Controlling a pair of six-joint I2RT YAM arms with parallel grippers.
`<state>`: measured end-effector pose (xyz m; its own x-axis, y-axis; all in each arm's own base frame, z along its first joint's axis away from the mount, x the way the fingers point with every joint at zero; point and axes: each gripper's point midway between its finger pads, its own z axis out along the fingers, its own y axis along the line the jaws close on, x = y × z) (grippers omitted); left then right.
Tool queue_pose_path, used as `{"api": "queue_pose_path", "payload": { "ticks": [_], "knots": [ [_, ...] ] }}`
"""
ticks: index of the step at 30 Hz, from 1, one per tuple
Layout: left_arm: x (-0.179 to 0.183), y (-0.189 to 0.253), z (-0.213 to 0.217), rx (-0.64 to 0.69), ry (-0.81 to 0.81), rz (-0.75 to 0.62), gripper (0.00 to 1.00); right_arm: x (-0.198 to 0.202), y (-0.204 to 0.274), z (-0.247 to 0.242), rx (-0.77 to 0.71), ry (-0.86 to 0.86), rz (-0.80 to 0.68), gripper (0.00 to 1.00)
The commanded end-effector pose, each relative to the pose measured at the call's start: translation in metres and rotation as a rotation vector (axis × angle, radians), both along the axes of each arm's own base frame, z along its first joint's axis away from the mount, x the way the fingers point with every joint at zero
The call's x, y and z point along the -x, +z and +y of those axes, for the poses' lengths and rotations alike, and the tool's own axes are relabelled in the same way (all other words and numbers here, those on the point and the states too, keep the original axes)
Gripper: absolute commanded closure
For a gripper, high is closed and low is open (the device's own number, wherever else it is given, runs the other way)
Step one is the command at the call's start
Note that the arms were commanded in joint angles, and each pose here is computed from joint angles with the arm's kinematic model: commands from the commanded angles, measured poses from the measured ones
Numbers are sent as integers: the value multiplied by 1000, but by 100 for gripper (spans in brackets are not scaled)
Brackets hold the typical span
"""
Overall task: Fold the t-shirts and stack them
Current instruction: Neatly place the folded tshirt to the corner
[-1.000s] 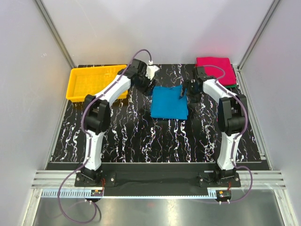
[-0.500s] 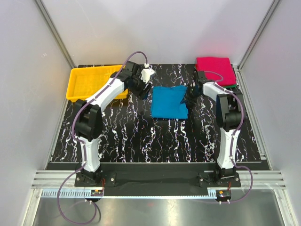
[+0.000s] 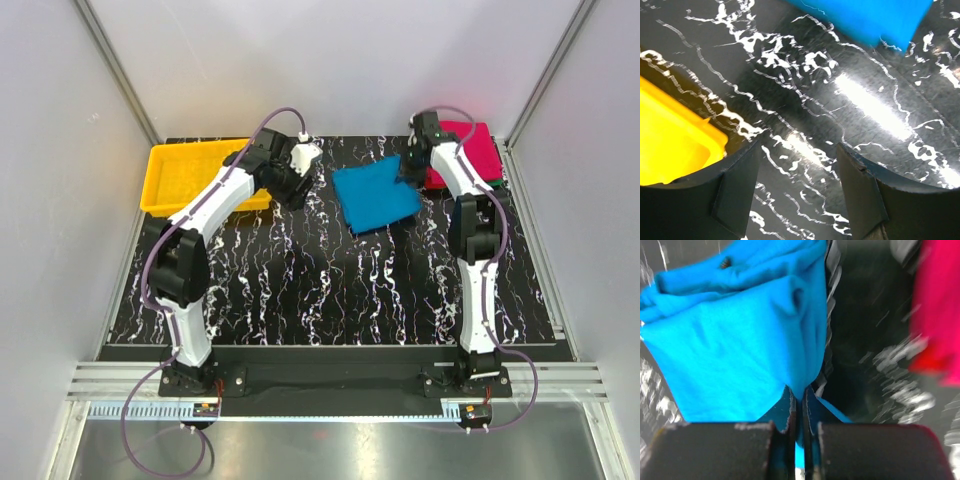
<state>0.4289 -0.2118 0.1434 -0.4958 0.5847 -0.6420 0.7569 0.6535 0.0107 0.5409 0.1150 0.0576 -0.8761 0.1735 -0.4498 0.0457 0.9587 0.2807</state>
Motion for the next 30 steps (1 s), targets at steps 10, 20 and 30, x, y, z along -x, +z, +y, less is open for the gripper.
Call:
{"api": "queue_pose_path", "payload": {
  "ticks": [10,20,30],
  "knots": [
    [5,44,13,-15,-1,-85,1,-83,112,-77,467,-32,-359,100],
    [5,42,25,-76,15,-106,1,-96,173,-103,528,-95,-508,100],
    [0,43,30,-102,21,-127,1,-89,223,-143,550,-184,-586,100]
  ]
}}
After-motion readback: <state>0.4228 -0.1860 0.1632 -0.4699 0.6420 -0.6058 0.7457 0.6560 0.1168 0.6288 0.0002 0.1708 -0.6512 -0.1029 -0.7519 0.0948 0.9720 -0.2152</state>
